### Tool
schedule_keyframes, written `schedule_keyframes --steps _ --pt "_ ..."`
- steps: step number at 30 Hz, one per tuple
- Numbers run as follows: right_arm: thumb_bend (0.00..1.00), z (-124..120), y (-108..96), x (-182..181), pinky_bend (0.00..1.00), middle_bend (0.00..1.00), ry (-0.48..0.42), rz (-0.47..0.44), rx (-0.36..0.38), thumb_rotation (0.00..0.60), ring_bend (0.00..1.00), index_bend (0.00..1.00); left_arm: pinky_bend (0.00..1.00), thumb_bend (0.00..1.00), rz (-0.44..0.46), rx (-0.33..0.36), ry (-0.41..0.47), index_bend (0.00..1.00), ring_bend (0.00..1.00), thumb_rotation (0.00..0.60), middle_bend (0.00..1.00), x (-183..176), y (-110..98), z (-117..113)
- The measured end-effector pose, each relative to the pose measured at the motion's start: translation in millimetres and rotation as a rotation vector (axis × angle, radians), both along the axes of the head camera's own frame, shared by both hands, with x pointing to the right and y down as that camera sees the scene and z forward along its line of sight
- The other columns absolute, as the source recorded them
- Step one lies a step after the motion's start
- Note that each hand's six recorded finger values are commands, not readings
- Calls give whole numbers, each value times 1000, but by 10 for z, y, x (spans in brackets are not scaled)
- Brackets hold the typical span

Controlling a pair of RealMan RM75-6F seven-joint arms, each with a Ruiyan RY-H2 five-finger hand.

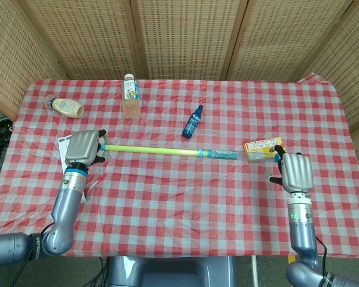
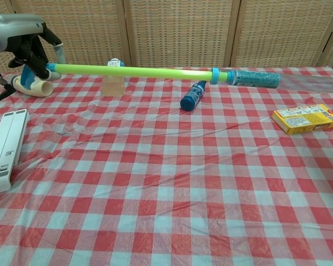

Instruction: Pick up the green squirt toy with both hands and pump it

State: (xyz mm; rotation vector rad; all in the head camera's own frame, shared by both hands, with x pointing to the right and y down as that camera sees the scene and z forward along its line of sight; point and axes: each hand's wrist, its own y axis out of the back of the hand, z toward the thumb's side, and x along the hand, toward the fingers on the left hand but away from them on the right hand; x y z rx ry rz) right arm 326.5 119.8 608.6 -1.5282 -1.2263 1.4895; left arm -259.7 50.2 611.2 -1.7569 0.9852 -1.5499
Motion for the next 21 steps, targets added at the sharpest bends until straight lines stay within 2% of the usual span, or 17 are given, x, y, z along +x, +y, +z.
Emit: schedule_keyframes --steps 21 --pt "395 156 -86 178 561 1000 68 31 -5 600 1000 458 793 639 -11 -5 -2 853 887 600 959 -37 13 -29"
